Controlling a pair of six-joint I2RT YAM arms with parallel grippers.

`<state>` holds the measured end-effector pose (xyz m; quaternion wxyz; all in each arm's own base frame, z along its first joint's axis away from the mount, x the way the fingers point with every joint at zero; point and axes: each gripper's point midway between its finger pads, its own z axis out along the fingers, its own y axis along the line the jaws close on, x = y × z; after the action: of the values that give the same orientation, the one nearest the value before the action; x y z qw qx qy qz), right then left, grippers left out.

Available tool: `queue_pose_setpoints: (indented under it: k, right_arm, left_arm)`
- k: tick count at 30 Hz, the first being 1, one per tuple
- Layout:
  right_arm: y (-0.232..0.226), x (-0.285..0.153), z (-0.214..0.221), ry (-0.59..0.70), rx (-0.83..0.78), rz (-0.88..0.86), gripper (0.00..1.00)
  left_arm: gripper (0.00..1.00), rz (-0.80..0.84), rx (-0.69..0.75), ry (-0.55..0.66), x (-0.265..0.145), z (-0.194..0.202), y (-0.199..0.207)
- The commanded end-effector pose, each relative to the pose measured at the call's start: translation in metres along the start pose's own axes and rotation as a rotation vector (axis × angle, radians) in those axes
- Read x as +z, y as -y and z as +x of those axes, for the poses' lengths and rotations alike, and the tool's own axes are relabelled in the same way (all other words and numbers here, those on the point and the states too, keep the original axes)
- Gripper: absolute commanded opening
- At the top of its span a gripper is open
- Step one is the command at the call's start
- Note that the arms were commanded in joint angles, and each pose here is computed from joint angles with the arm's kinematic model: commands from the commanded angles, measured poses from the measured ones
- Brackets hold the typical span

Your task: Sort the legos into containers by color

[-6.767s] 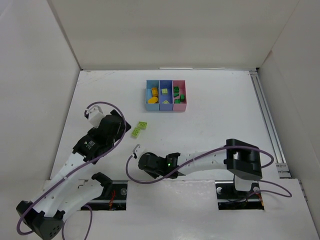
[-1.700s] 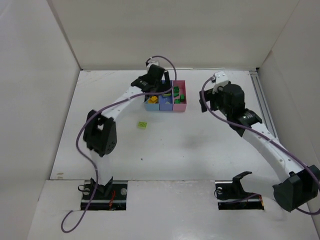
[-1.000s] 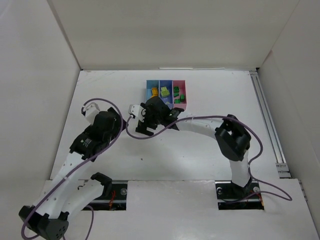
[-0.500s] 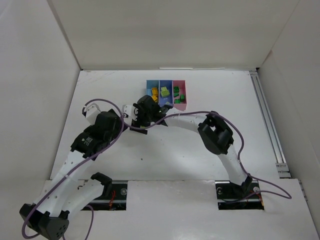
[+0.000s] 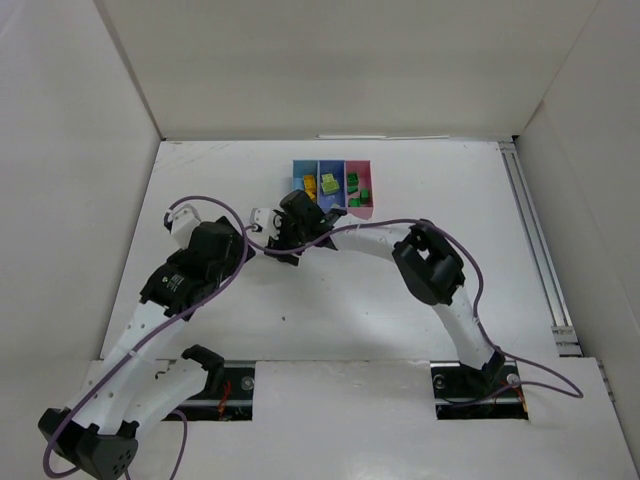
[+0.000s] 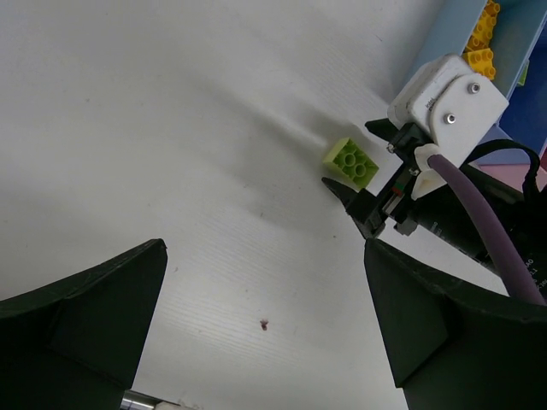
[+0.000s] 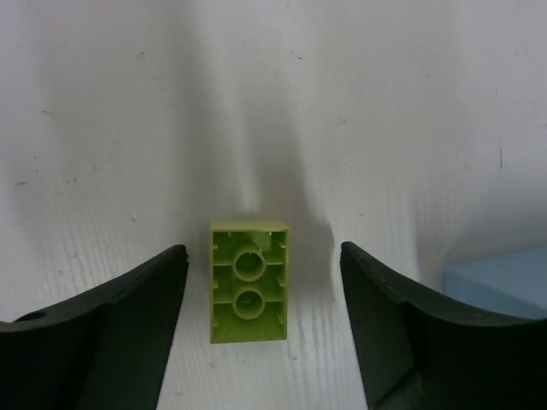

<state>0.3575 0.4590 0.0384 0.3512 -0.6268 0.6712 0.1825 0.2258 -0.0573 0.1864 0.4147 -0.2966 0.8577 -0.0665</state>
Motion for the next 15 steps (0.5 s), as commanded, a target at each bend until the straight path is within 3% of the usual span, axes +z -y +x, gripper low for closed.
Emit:
queue_pose_setpoints:
  k: [1, 2, 4, 5, 9, 15]
  right_arm:
    - [0.0, 0.006, 0.015, -0.01, 0.034, -0.008, 0.72]
    - [0.001, 0.008, 0.018, -0.013, 0.033, 0.004, 0.61]
    - [0.003, 0.002, 0.011, 0.006, 0.036, 0.015, 0.5]
    - [0.002, 0.003, 0.013, 0.007, 0.036, 0.016, 0.4]
    - [0.007, -0.012, 0.0, 0.035, 0.034, 0.044, 0.36]
    - [0.023, -0.076, -0.055, 0.183, 0.05, 0.092, 0.33]
  left_arm:
    - [1.0, 0.051, -0.038, 0.053, -0.01, -0.02, 0.015]
    - [1.0, 0.051, -0.038, 0.053, -0.01, -0.02, 0.015]
    - [1.0, 0.051, -0.038, 0.053, -0.01, -0.02, 0.015]
    - [1.0, 0.044, -0.034, 0.048, -0.008, -0.019, 0.015]
    - [1.0, 0.051, -0.048, 0.053, -0.01, -0.022, 0.017]
    - [1.0, 0.064, -0.048, 0.038, -0.007, -0.019, 0.024]
